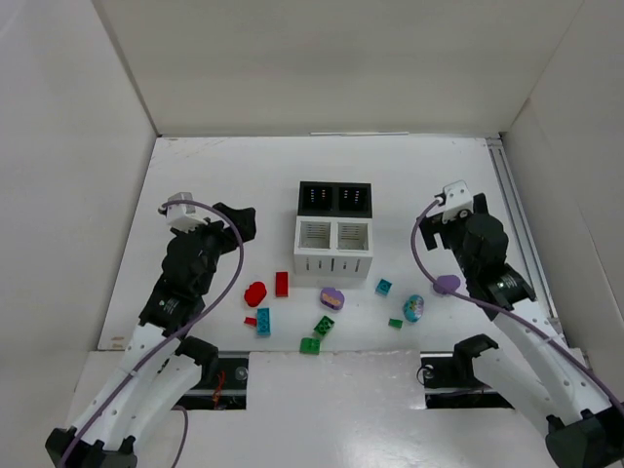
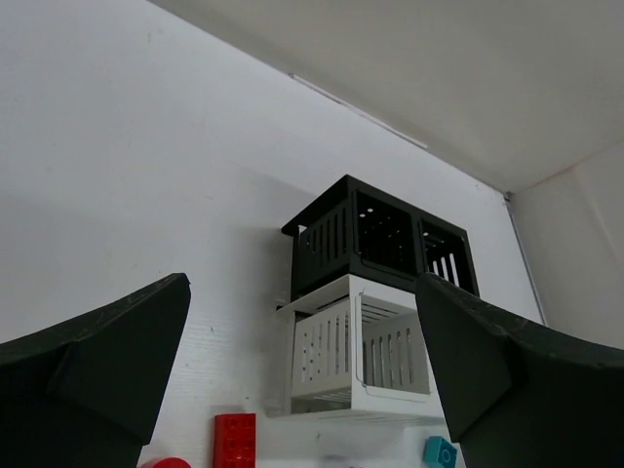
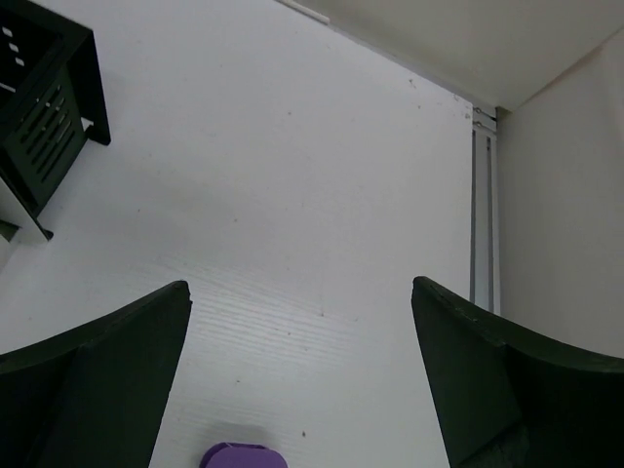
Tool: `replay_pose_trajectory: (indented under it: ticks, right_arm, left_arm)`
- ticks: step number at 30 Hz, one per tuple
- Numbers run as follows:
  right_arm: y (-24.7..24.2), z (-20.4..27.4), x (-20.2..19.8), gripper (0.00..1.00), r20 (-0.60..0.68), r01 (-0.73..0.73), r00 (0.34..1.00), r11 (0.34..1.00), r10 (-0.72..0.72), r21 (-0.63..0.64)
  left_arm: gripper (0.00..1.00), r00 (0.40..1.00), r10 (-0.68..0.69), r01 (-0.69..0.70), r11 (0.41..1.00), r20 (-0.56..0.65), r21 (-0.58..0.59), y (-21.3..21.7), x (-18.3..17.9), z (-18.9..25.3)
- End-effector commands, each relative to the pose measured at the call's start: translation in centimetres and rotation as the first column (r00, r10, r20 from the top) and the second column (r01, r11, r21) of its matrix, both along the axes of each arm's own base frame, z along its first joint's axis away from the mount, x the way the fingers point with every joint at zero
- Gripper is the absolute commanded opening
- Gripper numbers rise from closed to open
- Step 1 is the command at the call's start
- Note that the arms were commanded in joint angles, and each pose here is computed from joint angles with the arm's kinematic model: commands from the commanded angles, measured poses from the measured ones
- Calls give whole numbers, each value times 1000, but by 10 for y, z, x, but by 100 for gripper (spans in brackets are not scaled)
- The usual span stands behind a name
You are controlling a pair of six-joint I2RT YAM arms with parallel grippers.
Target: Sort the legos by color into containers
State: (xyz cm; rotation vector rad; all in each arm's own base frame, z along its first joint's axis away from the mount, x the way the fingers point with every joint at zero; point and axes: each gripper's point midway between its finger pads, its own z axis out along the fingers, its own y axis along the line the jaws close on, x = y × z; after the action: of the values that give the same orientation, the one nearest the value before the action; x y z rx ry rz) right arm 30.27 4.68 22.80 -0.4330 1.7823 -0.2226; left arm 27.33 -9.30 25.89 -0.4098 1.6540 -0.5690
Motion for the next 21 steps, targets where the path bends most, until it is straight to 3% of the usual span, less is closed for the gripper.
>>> replay_pose_trajectory:
  ticks: [1,5,11,15,21]
  right_arm:
    - [-10,15,-7,99,44,92,994,993,-96,78]
    - [-4,10,0,99,43,50,998,998,-52,38]
    - [-23,-21,-2,99,-199,280,944,958,-264,55]
    - [-14,-42,-1,100,-283,241,933,970,-221,38]
    - [-26,-101,-34,100,-483,422,817,898,-315,128]
  left_arm:
    - [100,999,-28,28,1000,22,-11,-6,2,21]
    - [100,995,-101,101,995,-9,-7,-20,1,8]
    - [100,983,-183,183,983,-14,-15,-33,-6,2]
    - [100,976,-216,216,976,-2,-34,-37,-13,-1]
    - [100,977,-215,215,975,3,-46,-36,-16,-10]
